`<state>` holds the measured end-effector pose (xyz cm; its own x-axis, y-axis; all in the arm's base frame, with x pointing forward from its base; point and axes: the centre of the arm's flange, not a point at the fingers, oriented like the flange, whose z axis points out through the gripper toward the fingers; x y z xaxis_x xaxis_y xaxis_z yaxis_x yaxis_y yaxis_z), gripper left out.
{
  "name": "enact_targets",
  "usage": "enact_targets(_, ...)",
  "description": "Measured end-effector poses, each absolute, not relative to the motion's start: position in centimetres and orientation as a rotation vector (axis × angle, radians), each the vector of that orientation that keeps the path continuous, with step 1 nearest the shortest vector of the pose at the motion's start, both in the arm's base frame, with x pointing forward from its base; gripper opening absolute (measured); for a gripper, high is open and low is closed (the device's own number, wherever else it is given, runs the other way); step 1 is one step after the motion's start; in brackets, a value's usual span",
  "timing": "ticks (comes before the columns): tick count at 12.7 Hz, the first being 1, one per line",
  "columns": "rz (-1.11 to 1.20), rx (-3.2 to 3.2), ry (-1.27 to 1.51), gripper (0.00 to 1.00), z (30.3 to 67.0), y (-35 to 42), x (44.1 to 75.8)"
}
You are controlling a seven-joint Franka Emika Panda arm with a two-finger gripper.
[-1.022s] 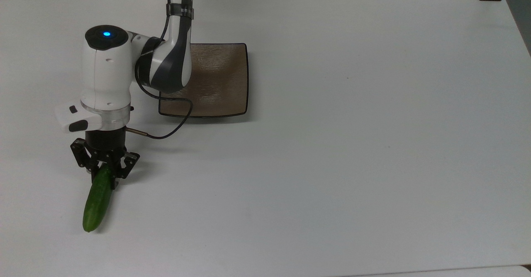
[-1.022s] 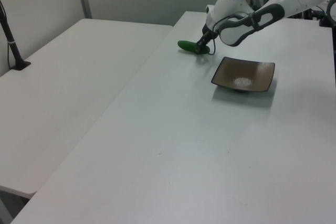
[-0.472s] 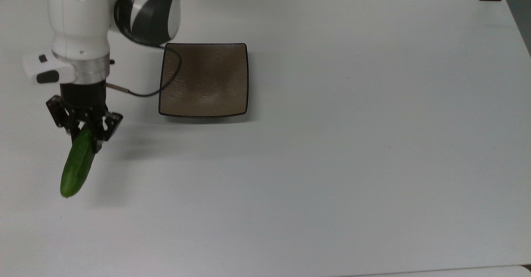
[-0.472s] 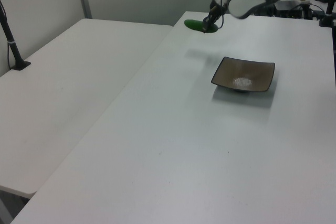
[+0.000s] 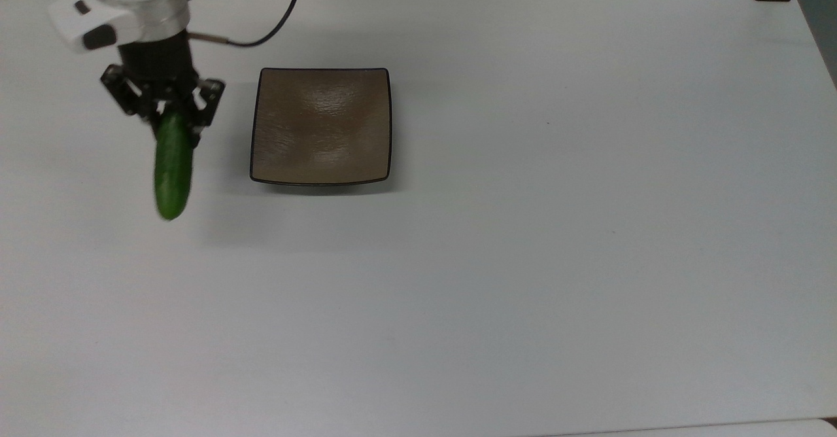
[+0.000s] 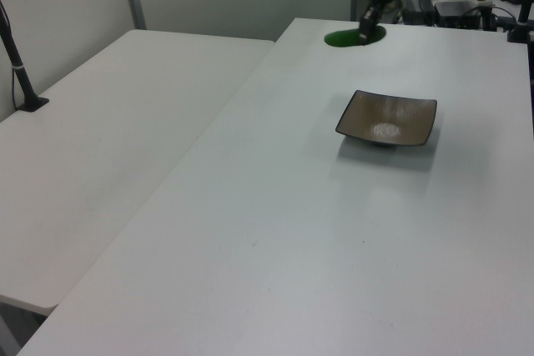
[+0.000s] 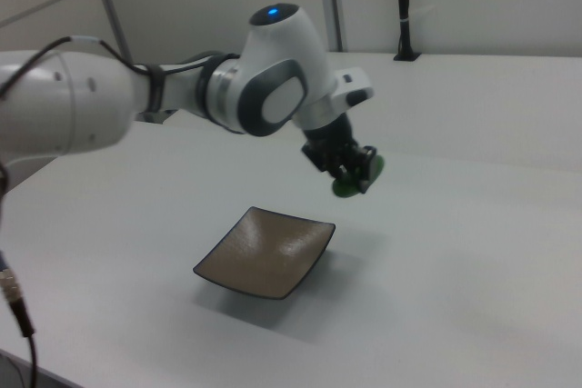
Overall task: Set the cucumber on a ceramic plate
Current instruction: 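Lift the cucumber up off the table, then carry the cucumber over the plate and lower it onto it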
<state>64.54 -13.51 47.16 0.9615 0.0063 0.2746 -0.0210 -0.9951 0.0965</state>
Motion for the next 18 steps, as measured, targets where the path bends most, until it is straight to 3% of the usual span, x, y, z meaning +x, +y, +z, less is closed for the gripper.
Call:
enact_targets(3,0.246,3.069,0.097,0.42,46.2,-10.0,60.0)
enact_targets(9,-0.074,3.110,0.230,0.44,40.7,-5.4,57.4)
enact_targets(14,-0.100,3.111,0.234,0.93,39.8,-5.3,57.5)
enact_targets(16,-0.098,3.110,0.233,1.00,39.8,-5.3,57.5)
enact_targets(18,-0.062,3.110,0.198,1.00,40.9,-5.3,57.9)
